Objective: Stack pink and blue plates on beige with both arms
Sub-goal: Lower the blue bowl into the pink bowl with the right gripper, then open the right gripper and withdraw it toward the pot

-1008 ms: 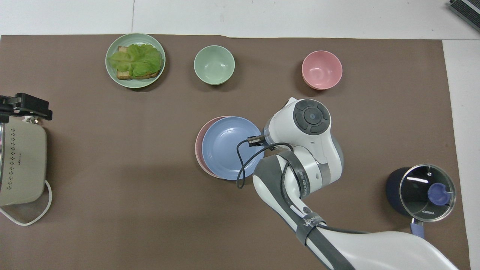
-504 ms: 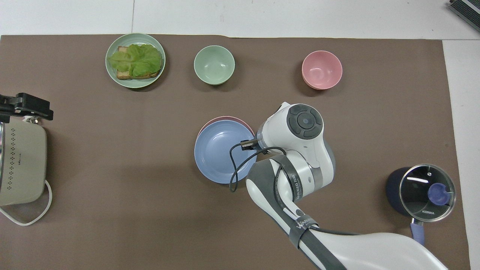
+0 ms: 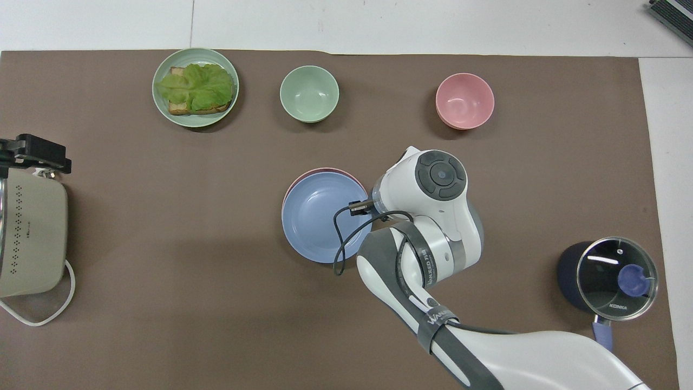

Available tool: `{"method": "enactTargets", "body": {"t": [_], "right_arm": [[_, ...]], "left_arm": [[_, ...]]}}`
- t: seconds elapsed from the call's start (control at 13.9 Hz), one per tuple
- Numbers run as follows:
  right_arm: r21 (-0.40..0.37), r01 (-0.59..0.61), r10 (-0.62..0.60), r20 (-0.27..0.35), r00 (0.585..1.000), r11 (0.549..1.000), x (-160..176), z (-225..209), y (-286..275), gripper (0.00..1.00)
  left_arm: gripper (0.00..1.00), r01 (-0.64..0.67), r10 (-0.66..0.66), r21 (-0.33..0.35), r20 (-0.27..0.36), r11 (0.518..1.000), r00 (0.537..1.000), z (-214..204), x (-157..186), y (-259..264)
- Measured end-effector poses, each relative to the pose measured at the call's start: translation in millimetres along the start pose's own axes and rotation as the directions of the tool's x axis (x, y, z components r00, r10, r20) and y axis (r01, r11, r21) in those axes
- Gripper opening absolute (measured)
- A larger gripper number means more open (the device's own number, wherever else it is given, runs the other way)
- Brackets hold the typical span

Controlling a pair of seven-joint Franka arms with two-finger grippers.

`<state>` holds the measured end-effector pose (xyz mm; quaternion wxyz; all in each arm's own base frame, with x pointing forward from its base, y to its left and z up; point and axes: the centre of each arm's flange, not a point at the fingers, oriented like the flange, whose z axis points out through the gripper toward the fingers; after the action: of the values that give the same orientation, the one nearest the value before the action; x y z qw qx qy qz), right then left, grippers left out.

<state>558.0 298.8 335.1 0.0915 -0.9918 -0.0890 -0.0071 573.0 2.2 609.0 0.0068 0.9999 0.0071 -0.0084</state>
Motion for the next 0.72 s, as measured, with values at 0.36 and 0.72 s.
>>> {"method": "enactTargets", "body": {"t": [0.36, 0.72], "right_arm": [[0.002, 0.006, -0.006, -0.019, 1.000, 1.000, 6.7, -1.9, 12.0, 0.05], [0.003, 0.022, -0.022, -0.013, 1.000, 1.000, 3.0, 1.7, 1.6, 0.05]], "left_arm": [[1.00, 0.000, 0.000, 0.000, 0.000, 1.000, 1.000, 0.0, 0.0, 0.0], [1.00, 0.000, 0.000, 0.000, 0.000, 1.000, 1.000, 0.0, 0.0, 0.0]]}}
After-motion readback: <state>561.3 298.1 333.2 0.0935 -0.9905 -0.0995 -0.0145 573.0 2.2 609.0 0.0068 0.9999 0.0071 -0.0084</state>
